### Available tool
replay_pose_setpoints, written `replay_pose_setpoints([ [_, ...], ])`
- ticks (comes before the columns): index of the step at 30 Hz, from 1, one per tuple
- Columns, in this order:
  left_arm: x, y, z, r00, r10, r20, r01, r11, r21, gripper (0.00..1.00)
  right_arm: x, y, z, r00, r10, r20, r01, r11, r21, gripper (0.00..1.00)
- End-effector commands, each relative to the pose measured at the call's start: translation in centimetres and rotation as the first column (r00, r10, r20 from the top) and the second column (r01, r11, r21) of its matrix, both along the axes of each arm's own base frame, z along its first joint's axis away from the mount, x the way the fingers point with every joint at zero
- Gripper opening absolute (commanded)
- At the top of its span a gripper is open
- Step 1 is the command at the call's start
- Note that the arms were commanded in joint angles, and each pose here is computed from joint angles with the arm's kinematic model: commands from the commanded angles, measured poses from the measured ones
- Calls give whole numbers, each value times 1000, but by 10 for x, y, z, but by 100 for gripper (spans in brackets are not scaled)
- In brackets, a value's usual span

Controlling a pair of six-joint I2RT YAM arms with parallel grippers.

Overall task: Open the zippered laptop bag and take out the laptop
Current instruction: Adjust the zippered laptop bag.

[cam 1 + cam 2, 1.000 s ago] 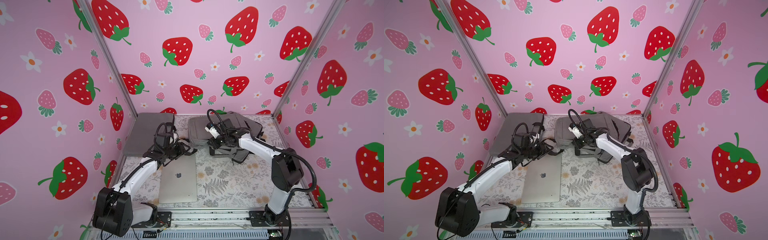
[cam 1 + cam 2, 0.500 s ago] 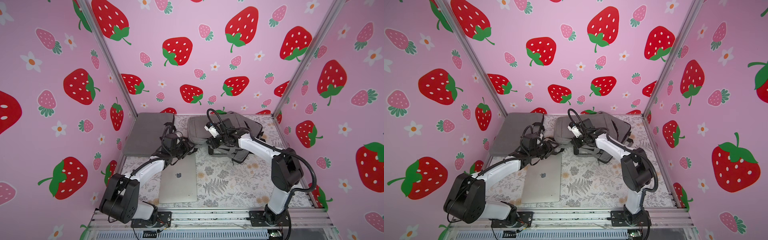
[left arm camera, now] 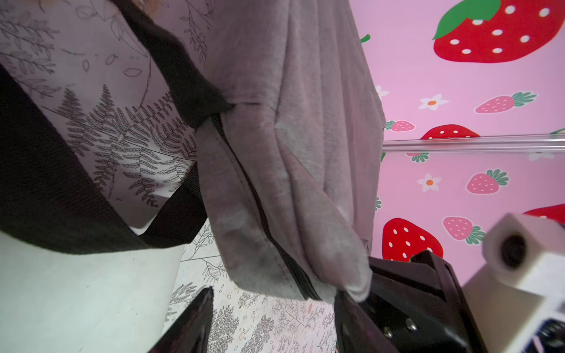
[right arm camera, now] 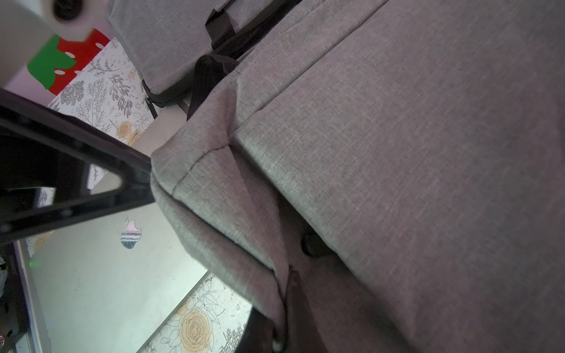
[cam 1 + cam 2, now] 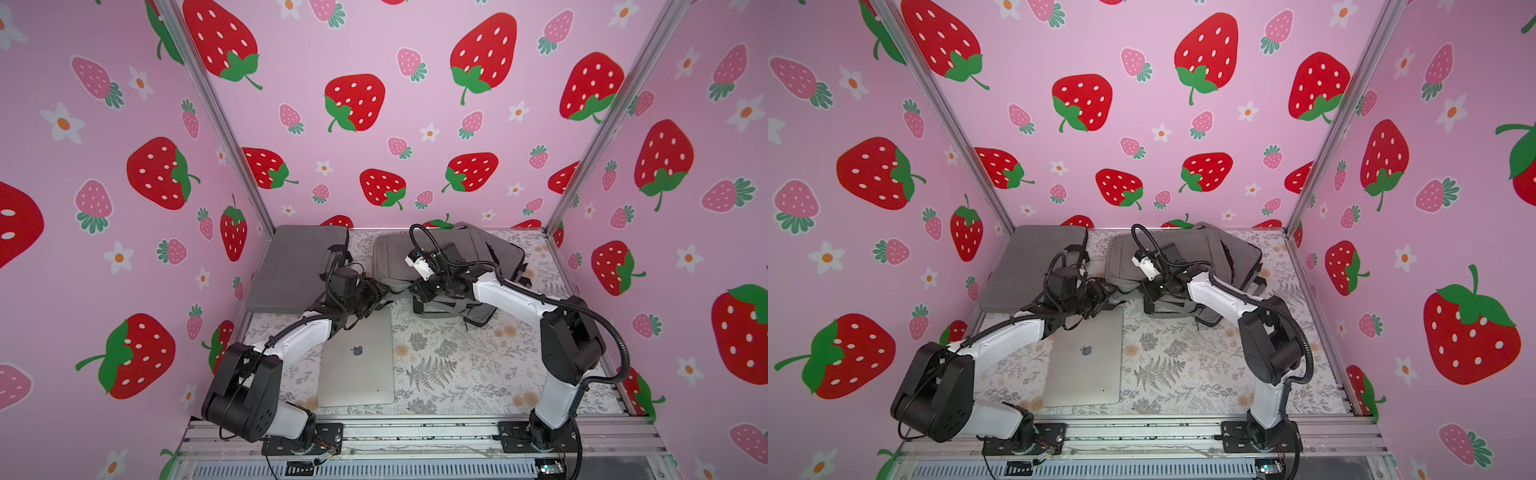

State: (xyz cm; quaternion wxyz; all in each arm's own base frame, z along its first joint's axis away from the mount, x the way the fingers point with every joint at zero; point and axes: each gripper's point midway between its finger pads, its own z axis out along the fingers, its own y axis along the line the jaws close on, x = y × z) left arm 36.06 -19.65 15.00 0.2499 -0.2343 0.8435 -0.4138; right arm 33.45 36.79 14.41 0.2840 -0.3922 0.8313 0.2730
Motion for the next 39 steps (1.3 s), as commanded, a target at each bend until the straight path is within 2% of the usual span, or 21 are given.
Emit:
replay_pose_setpoints([
  [1,1,7,35,996,23,91,-25,999,22,65,-15,20,23,998,60,-8,-59,993,105,0],
  [4,4,7,32,996,22,83,-24,999,26,65,-16,23,23,998,66,-10,-64,992,112,0],
  [11,31,-19,13,999,-28,32,29,999,-43,65,-23,27,25,997,74,-10,-72,990,120,0],
  [15,39,-28,5,998,-54,10,55,997,-52,63,-28,30,25,996,86,-13,-84,989,121,0],
  [20,44,-32,3,997,-72,7,73,996,-43,46,-36,29,20,995,95,-16,-93,990,111,0],
  [22,43,-32,1,996,-86,5,86,996,-35,31,-37,24,18,996,84,-8,-83,991,103,0],
  [26,44,-29,1,995,-103,8,103,994,-24,0,-40,9,19,999,52,18,-53,996,74,26],
  [29,44,-29,6,991,-132,10,132,991,6,0,-39,-12,23,999,-11,53,8,999,45,38],
  [32,45,-28,10,987,-159,11,158,987,40,0,-36,-50,24,988,-132,82,132,991,4,51],
  [33,46,-26,12,986,-167,13,166,985,50,0,-34,-68,23,979,-188,84,190,982,-13,60],
  [35,46,-26,14,982,-188,11,186,980,68,0,-30,-105,21,949,-304,79,307,951,-29,76],
  [39,45,-23,11,976,-219,-8,219,971,99,0,-19,-177,22,852,-524,21,524,852,-6,88],
])
